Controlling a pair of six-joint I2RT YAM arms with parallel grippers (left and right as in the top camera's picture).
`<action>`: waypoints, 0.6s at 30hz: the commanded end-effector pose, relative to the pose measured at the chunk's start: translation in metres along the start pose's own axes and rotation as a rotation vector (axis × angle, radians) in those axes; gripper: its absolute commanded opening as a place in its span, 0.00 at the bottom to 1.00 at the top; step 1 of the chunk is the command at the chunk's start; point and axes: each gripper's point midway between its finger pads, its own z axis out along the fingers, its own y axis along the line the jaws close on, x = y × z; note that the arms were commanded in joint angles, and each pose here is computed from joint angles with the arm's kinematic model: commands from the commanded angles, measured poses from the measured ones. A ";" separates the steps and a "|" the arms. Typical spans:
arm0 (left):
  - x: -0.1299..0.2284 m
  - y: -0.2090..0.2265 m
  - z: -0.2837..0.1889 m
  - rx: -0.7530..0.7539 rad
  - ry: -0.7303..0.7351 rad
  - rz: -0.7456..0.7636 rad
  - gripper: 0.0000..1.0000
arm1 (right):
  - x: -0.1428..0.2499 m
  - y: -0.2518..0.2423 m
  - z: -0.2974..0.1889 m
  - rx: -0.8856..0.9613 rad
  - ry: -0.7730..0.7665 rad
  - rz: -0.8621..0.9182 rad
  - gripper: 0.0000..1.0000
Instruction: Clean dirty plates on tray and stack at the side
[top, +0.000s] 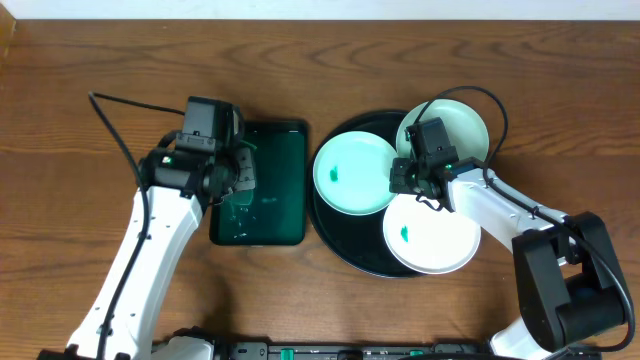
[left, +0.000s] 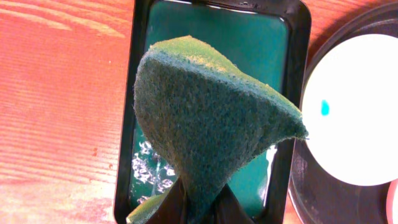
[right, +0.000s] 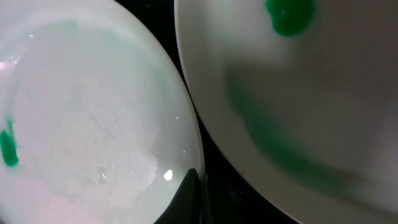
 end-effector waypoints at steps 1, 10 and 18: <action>0.002 -0.001 -0.003 0.005 0.004 0.002 0.07 | 0.006 -0.003 0.004 0.021 0.013 -0.008 0.01; 0.009 0.001 0.002 -0.002 0.025 0.003 0.07 | 0.006 -0.003 0.004 0.021 0.013 -0.008 0.02; 0.009 0.001 0.002 -0.003 0.027 0.003 0.07 | 0.006 -0.002 0.004 0.020 0.010 -0.008 0.20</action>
